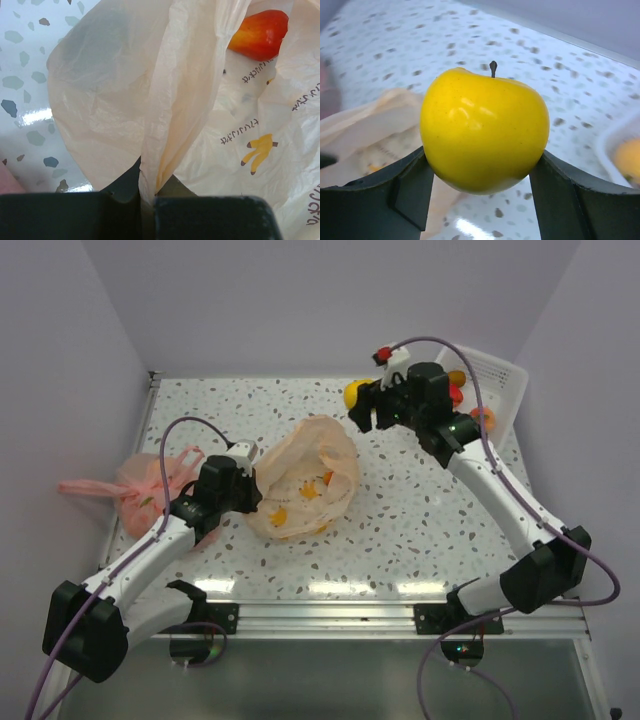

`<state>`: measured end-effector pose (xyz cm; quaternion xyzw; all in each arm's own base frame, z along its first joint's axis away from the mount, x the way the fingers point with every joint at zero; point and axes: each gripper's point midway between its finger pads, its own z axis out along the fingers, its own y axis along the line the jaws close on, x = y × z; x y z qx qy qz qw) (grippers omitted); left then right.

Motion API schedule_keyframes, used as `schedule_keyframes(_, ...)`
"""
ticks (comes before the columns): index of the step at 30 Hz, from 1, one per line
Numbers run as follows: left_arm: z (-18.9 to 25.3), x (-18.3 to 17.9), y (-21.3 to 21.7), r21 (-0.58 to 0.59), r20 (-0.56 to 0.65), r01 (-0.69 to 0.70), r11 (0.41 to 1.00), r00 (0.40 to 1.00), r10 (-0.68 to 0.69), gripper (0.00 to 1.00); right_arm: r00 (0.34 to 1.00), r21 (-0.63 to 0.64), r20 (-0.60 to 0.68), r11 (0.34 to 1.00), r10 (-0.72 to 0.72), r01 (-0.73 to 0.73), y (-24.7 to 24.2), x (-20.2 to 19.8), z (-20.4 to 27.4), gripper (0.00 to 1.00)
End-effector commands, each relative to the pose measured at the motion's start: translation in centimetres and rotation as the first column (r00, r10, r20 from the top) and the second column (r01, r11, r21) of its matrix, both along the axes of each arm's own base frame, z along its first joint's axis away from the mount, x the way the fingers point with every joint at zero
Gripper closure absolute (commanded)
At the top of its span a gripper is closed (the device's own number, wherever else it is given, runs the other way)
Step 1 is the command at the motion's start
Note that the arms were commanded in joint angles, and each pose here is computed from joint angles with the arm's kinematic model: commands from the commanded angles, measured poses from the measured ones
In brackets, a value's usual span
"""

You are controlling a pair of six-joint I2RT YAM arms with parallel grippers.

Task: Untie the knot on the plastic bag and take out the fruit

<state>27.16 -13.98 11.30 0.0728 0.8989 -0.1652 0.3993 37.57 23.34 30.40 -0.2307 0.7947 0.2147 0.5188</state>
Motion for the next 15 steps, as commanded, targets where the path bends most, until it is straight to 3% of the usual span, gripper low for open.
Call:
schedule_keyframes(1,0.4,0.5,0.3,0.010,0.027,-0.003,1.000,1.000,0.003,1.00,0.903,-0.017,-0.008,0.903,-0.429,0.429,-9.6,5.8,-0.5,0.93)
schedule_keyframes(6,0.5,0.5,0.2,0.008,0.030,0.000,1.000,1.000,-0.001,1.00,0.688,0.040,-0.117,0.689,-0.716,0.724,-20.2,10.7,-4.8,0.87)
schedule_keyframes(9,0.4,0.5,0.2,0.009,0.027,0.000,1.000,1.000,-0.001,1.00,0.570,0.020,-0.183,0.577,-0.801,0.817,-24.8,12.8,-7.8,0.83)
schedule_keyframes(12,0.4,0.5,0.2,0.011,0.026,0.001,1.000,1.000,-0.002,1.00,0.503,0.006,-0.230,0.515,-0.834,0.857,-27.8,14.5,-9.7,0.79)
schedule_keyframes(13,0.3,0.5,0.3,0.013,0.025,-0.001,1.000,1.000,0.001,1.00,0.496,0.006,-0.235,0.509,-0.836,0.861,-28.2,14.9,-9.9,0.73)
schedule_keyframes(14,0.3,0.5,0.3,0.014,0.026,-0.002,1.000,1.000,0.002,1.00,0.486,0.012,-0.236,0.498,-0.841,0.867,-28.8,15.2,-9.5,0.51)
schedule_keyframes(15,0.4,0.6,0.3,0.015,0.026,-0.001,1.000,1.000,0.001,1.00,0.471,0.002,-0.235,0.484,-0.850,0.875,-29.1,15.4,-9.7,0.40)
